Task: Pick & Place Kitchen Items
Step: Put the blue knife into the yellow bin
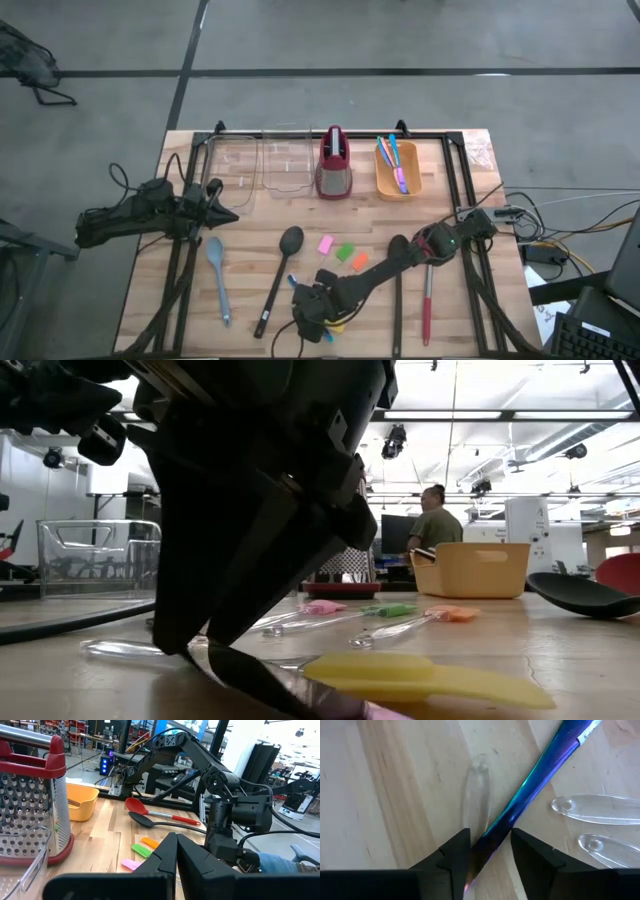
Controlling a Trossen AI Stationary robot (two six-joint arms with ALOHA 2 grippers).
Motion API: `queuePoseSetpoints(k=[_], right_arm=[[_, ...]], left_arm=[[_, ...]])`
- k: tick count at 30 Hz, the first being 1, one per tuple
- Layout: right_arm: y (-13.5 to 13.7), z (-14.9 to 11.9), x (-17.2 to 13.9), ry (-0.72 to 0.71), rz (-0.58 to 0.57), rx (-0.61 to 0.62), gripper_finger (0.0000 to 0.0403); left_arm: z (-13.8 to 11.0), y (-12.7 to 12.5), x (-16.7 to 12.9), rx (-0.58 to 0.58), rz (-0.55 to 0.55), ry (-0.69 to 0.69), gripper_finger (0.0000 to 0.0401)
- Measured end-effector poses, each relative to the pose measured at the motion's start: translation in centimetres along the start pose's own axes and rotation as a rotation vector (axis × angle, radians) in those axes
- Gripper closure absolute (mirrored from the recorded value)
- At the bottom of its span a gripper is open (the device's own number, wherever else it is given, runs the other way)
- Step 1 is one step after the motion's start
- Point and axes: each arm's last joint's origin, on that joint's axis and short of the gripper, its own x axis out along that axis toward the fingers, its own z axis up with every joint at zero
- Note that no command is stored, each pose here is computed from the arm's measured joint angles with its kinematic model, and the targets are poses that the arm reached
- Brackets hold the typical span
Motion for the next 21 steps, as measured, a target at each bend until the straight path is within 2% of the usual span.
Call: queuePoseSetpoints(k=[11, 21], right_arm=[[-0.52, 0.06, 0.25, 0.003, -0.017, -0.009, 0.0369], [-0.63, 0.00, 0.28, -0.004, -0.038, -0.048, 0.0395]], left_arm=[[0.00, 0.00, 0.00, 0.000, 0.000, 0.000, 0.0389], [0.00, 0.00, 0.00, 0.000, 0.000, 0.000, 0.0389]])
